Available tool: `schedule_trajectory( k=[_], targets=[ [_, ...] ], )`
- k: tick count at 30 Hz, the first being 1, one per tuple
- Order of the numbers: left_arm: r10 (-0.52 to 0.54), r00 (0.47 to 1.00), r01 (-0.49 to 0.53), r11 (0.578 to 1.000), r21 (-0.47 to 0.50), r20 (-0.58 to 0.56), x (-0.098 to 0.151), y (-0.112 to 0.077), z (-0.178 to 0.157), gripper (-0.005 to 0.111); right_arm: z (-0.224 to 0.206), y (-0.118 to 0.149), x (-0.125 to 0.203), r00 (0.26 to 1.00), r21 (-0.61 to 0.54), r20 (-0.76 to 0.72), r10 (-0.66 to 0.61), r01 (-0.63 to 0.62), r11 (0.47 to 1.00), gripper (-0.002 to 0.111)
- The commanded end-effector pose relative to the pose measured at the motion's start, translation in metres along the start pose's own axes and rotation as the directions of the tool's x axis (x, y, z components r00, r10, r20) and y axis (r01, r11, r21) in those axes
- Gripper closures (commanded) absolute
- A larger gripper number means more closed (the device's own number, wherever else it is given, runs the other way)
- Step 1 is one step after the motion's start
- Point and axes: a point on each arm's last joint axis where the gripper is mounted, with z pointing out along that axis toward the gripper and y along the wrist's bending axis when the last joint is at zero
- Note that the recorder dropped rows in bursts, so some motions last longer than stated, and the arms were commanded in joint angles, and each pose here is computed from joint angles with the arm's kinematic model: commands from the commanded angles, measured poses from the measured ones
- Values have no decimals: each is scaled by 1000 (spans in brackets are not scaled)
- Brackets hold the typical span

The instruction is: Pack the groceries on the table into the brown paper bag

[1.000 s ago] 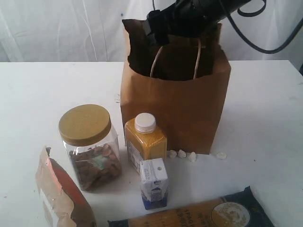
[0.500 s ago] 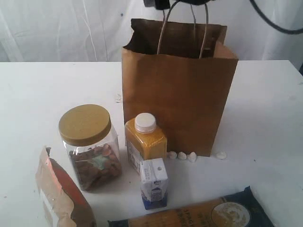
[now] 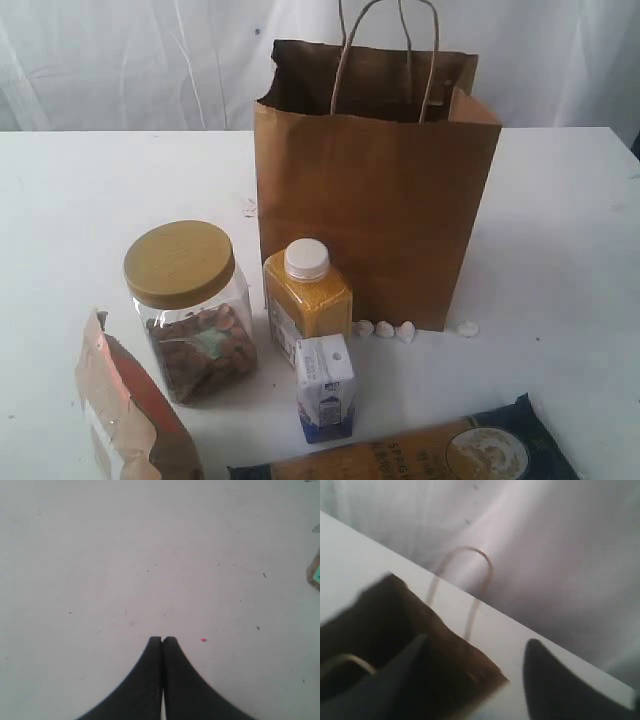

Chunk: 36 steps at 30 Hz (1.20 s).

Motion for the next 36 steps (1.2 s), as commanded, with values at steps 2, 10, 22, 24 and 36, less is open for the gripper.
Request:
schedule_trajectory(
  k=[2,10,22,24,36],
  targets=[
    [-5,1000,5,1000,6,0,2,-1,1,107,-10,-36,21,963,303,-224,-147,213,929,100],
    [-5,1000,5,1000,6,0,2,-1,1,107,-9,-82,77,944,546,-108,312,-206,812,108],
    [-5,1000,5,1000,6,0,2,-1,1,107,-6,-24,234,841,385,-105,530,-457,802,108],
    [-5,1000,5,1000,6,0,2,-1,1,107,-19,-9,251,828,306,-45,560,-522,796,108],
    [-5,1000,5,1000,6,0,2,-1,1,107,-158,8,274,691,198,550,468,-653,732,108]
  ],
)
